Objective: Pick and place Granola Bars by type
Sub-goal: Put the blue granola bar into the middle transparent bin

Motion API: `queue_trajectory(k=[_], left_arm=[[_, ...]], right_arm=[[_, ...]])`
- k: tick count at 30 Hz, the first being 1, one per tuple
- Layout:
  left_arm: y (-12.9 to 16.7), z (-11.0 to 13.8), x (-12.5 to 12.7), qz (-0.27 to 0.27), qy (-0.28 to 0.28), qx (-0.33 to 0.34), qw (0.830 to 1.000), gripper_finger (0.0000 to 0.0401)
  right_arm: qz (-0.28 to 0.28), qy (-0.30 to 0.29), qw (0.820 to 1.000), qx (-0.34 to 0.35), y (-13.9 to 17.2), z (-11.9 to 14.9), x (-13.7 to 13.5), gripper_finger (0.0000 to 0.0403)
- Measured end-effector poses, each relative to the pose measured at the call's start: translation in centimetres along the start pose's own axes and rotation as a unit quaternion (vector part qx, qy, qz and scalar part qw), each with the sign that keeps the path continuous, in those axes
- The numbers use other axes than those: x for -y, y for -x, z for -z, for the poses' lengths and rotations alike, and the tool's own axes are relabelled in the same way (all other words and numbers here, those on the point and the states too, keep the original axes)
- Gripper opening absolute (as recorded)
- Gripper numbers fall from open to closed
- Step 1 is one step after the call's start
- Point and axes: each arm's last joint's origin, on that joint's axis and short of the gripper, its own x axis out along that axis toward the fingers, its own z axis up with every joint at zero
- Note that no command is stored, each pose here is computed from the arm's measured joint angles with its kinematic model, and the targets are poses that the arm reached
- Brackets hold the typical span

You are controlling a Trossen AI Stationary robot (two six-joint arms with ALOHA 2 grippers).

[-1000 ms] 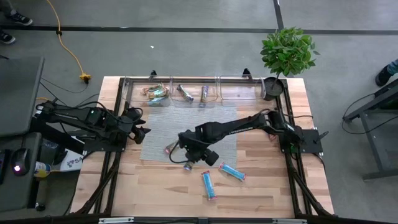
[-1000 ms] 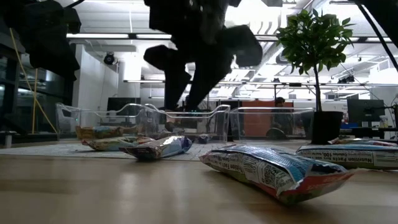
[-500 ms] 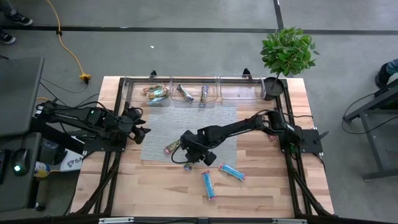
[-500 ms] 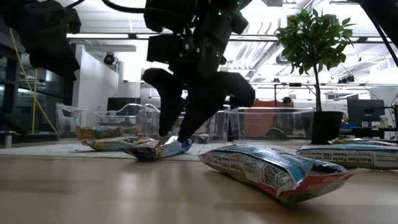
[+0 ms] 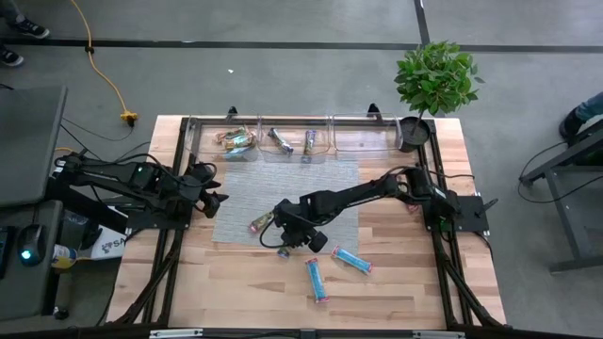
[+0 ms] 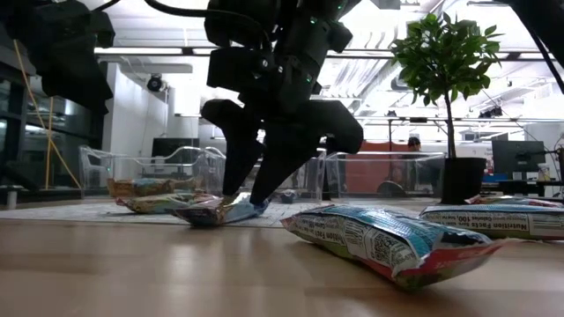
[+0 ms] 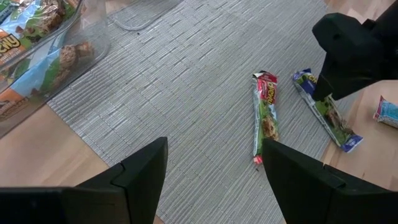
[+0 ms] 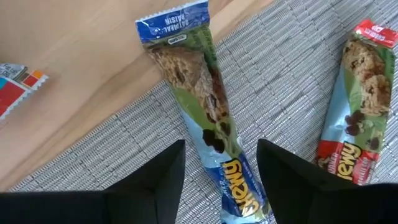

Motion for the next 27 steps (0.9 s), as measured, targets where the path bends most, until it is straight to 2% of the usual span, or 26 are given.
queue_trajectory(k=[7,16,27], left_arm=[[0.0,0.0,0.0,0.000,0.000,0.000,1.000,0.0256],[0.0,0.0,0.0,0.000,0.001,0.000,1.000,0.0256],[0.0,0.0,0.0,0.000,0.002,0.000,1.000,0.0256]], right_arm=[[-0.014,-0.006,1.000,0.002,-0.8,0.9,-0.3,0.0184],[0.005,-0.022,1.000,-0.001,-1.2,1.1,-0.3,0.0180],[0.048,-0.064,0.997,-0.020,-1.2,1.3,0.2,0.0115]])
